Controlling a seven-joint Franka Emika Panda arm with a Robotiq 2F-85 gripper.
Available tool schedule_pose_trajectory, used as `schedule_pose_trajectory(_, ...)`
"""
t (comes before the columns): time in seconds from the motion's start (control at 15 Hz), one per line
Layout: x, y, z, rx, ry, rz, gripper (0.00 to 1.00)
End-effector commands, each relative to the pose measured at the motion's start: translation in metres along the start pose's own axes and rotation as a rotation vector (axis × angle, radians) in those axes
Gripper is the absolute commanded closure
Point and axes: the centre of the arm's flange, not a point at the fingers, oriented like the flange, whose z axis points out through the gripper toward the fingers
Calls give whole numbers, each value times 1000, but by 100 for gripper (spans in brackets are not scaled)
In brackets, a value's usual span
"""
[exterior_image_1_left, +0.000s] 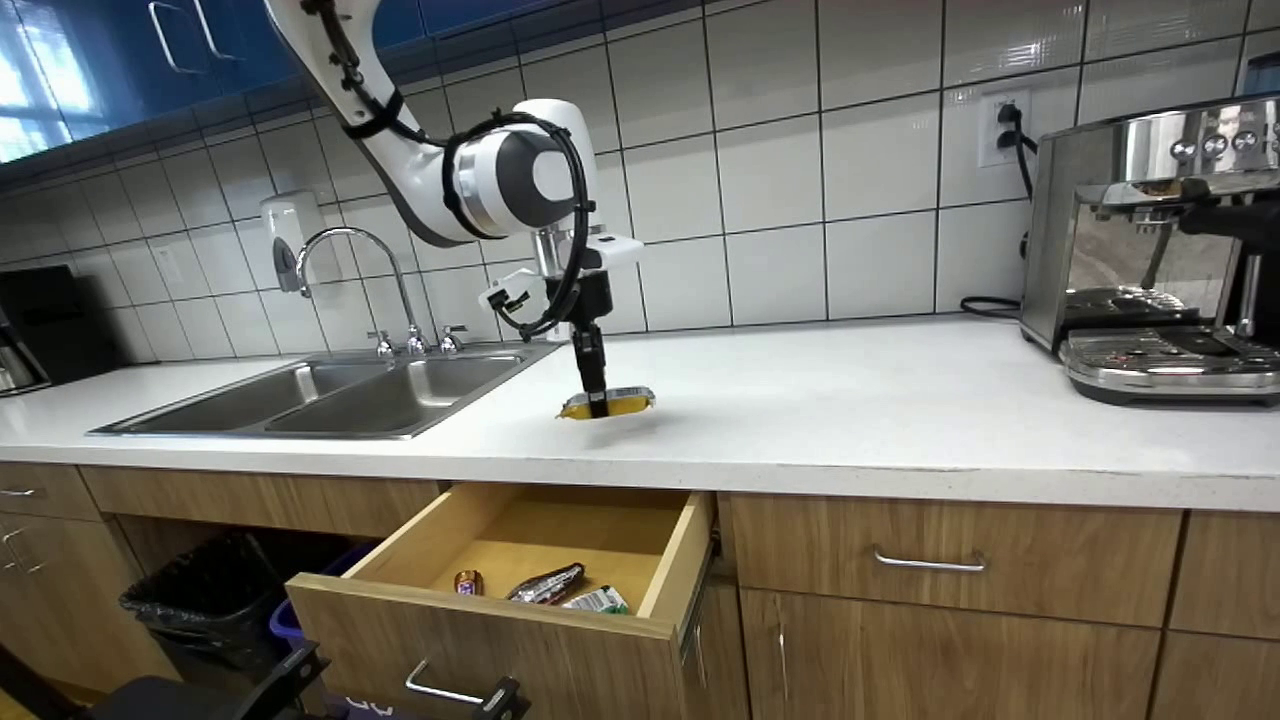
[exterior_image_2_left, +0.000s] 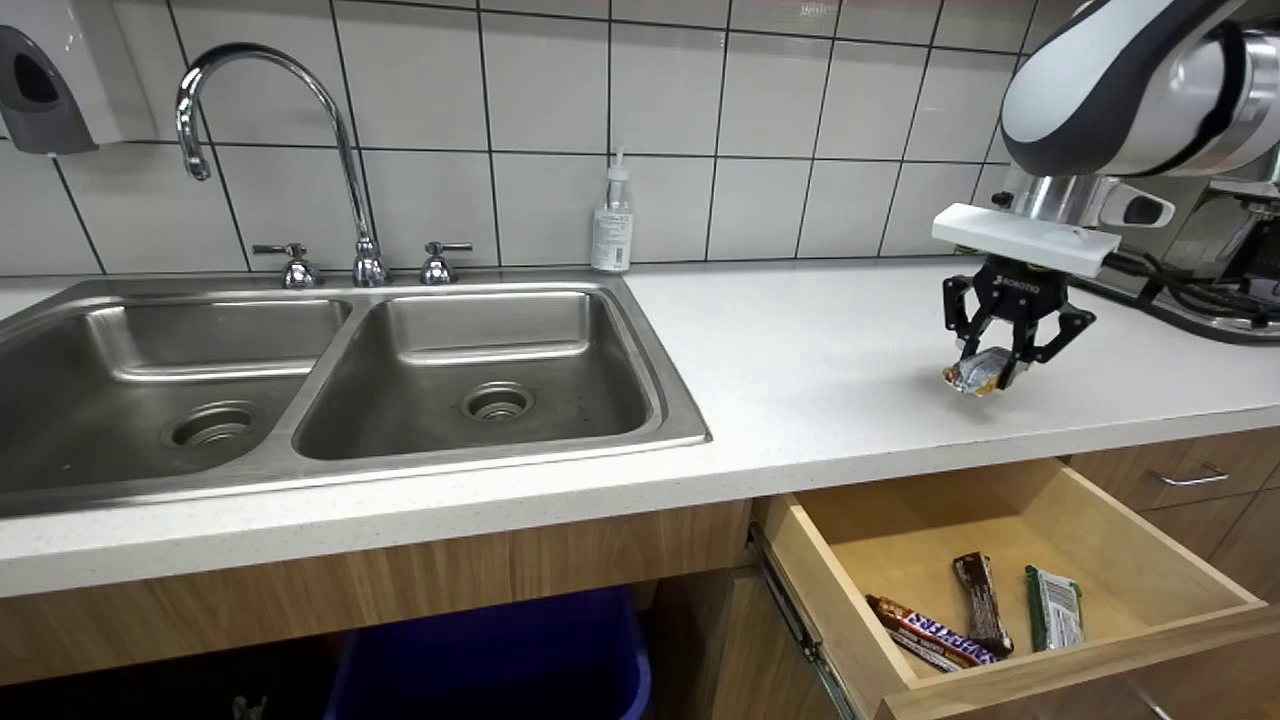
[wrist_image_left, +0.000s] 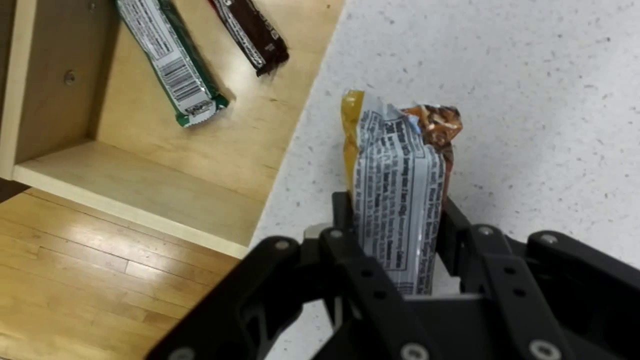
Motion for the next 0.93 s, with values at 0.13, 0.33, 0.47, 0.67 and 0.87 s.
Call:
schedule_pose_trajectory(0.13,-41,47,-10,-26,20,-85,83)
schedule_pose_trajectory(0.33,-58,65,-4,-57,16,-126,83)
schedule_pose_trajectory(0.47,-67,75,-1,-74,12,-147,83)
schedule_pose_trajectory(0.67,-77,87,5,-100,9,-176,83)
schedule_pose_trajectory(0.87,-84,95,15,-130,-2,-197,83)
